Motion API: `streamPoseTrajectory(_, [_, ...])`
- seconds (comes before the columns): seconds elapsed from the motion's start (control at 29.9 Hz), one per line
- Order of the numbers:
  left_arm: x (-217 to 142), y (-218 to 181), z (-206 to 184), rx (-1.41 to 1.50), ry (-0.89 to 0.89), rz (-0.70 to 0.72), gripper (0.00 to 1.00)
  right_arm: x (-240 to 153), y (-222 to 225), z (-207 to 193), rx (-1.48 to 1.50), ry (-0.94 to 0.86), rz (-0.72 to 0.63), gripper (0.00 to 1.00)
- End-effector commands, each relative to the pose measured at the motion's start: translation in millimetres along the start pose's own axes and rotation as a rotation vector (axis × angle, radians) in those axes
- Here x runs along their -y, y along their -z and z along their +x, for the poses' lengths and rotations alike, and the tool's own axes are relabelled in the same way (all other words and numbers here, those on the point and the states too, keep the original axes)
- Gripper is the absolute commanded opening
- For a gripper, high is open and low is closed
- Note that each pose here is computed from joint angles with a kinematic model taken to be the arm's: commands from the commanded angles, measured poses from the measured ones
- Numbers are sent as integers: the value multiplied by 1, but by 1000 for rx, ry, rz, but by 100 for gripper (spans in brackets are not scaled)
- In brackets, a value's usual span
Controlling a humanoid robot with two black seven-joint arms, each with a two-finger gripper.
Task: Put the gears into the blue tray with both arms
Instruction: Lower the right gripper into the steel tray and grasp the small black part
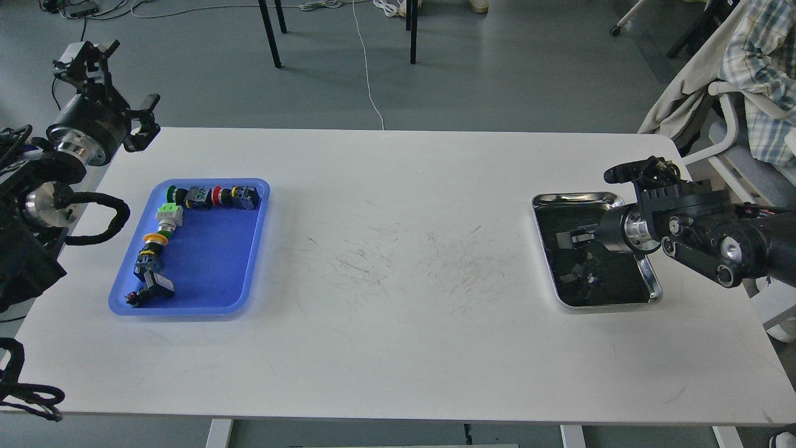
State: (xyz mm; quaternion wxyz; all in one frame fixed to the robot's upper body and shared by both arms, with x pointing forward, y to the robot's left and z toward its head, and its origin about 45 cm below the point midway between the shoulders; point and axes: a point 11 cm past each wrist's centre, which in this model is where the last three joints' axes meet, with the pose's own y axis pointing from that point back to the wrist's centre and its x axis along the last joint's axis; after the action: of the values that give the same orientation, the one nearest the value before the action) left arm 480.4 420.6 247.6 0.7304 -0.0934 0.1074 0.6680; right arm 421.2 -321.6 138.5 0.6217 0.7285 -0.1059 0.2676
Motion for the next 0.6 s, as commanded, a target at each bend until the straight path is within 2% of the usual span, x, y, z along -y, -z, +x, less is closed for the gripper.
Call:
streamPoseTrajectory(0.0, [0,0,0,0,0,1,99,2,4,0,-5,4,6,61])
streamPoseTrajectory(0.37, [-1,3,0,-2,0,4,99,0,-4,-7,-13,35,-12,59])
streamPoseTrajectory(0.47, [-1,3,0,-2,-1,6,99,2,-5,-10,-12,40,-14,51])
streamPoseTrajectory(0.57, [-1,3,0,-2,-1,6,99,2,-3,-9,-15,41,-11,48])
